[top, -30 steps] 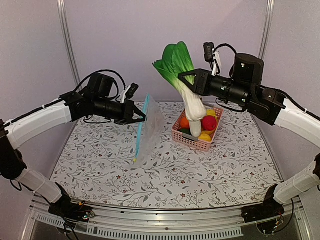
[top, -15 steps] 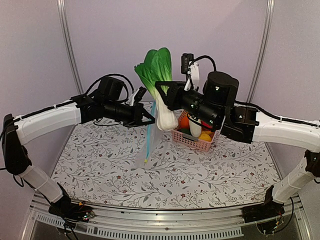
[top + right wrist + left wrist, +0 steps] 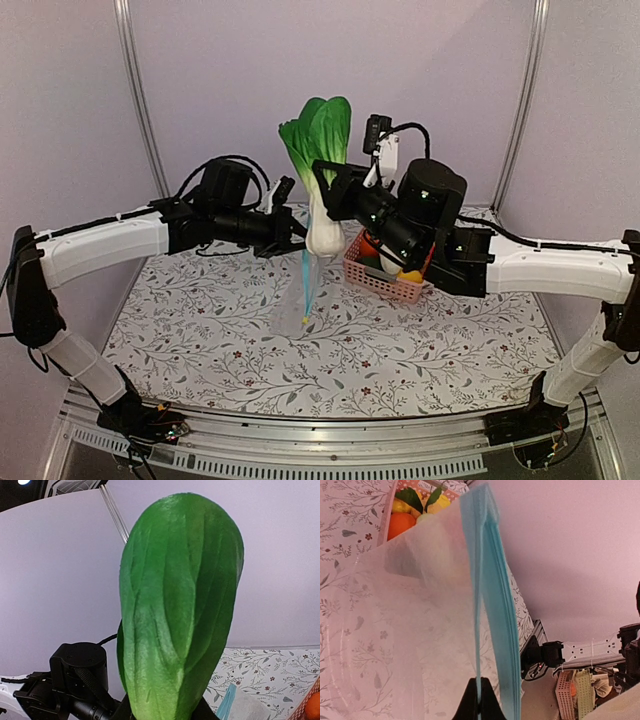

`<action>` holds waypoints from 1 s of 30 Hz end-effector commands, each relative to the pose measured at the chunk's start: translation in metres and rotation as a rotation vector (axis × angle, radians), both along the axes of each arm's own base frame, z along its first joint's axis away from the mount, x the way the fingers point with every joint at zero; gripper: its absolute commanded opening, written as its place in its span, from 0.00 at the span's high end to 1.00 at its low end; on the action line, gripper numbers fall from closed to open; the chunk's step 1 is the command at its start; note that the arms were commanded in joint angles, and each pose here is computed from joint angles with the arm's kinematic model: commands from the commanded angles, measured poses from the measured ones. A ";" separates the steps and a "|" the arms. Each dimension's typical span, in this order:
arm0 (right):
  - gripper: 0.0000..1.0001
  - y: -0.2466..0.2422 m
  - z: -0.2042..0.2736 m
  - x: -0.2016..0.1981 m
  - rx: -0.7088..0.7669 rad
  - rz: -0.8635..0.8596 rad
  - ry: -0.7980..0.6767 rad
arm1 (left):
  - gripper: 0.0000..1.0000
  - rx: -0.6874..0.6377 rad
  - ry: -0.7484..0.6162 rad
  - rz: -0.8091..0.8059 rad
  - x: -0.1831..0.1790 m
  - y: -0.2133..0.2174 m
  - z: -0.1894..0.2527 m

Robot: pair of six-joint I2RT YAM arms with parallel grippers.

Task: Place the food in the zip-top bag and seal the zipper
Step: Place the fake vegetable in the zipper food storage bag.

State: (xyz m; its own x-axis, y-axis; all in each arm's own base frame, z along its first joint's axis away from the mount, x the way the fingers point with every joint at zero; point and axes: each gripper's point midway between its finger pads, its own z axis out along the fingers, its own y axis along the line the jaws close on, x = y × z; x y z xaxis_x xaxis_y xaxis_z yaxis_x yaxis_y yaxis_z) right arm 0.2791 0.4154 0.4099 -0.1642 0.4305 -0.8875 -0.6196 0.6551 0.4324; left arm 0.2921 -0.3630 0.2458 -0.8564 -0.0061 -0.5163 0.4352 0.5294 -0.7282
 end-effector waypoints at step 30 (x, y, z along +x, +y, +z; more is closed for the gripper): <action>0.78 -0.020 -0.056 0.021 -0.178 -0.253 -0.119 | 1.00 -0.119 -0.026 0.016 -0.011 0.007 0.045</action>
